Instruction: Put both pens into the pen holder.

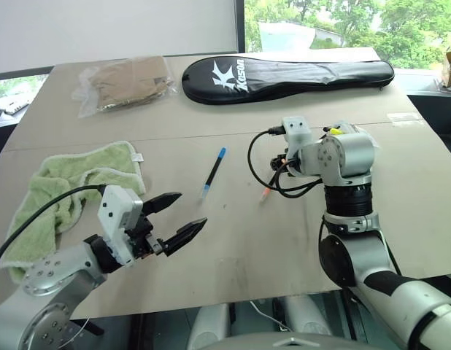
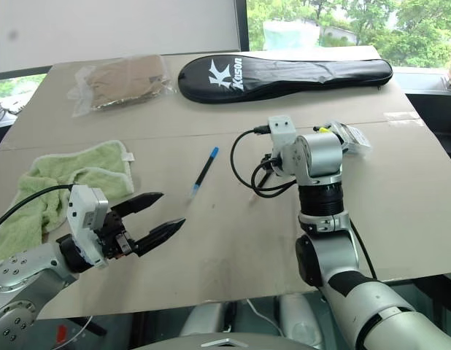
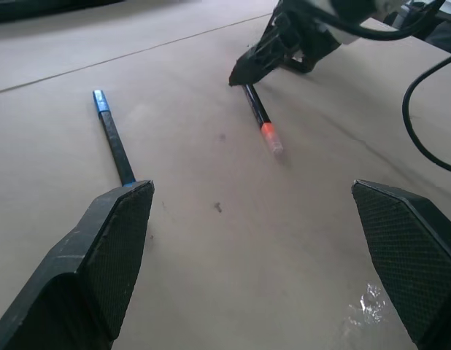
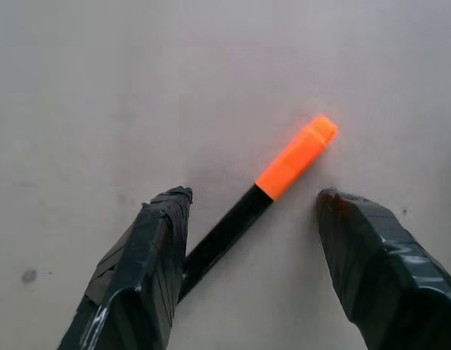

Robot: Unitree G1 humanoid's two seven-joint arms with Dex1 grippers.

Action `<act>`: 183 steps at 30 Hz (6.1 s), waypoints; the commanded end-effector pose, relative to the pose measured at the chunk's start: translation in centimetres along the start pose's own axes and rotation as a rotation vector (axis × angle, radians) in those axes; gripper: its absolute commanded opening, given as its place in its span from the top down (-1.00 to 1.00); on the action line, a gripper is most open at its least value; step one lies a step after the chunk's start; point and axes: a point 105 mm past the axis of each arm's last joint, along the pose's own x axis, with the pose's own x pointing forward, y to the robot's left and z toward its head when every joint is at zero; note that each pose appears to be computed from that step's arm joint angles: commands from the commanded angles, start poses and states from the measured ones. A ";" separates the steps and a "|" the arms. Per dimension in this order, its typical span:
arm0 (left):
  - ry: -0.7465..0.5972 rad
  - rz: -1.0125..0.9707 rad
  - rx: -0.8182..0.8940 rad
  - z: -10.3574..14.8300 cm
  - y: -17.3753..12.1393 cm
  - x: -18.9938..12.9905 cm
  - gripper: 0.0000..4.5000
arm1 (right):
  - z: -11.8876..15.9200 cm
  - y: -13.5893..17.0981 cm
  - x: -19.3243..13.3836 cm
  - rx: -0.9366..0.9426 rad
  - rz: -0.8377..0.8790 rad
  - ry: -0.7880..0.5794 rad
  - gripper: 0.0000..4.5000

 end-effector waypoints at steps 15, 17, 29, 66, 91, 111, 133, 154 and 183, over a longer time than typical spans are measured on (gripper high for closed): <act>-0.008 0.007 0.024 0.4 -0.8 -0.2 -1.00 | 0.9 1.5 -1.2 -0.458 0.232 -0.196 0.99; -0.011 0.009 0.024 0.4 -0.9 -0.2 -1.00 | 1.7 1.8 -2.4 -0.489 0.306 -0.292 0.99; -0.072 0.047 0.052 1.4 -0.2 0.5 -1.00 | 7.5 -1.4 -16.3 -0.232 0.789 -1.036 0.99; -0.222 -0.313 0.060 4.9 -3.2 1.6 -1.00 | 6.5 -10.0 -11.1 -0.700 0.515 -0.995 0.99; -0.224 -0.198 0.030 4.0 -1.2 2.0 -1.00 | 4.2 -13.2 -9.8 -0.894 0.376 -0.898 -0.68; 0.483 0.225 -0.076 -0.5 6.1 12.1 -1.00 | -4.4 -3.4 -13.2 -0.777 0.631 -0.765 -0.97; -0.049 -0.334 -0.105 5.1 0.3 8.2 0.97 | -3.1 -0.4 -12.2 -0.168 0.895 -0.677 -1.00; -0.060 -0.426 0.131 4.8 -2.9 8.1 1.00 | -1.0 2.7 -13.4 -0.086 1.142 -0.557 0.90; -0.200 -0.454 0.098 7.5 -2.7 9.4 -0.58 | 4.0 -10.9 -16.5 -0.634 0.204 -0.687 0.95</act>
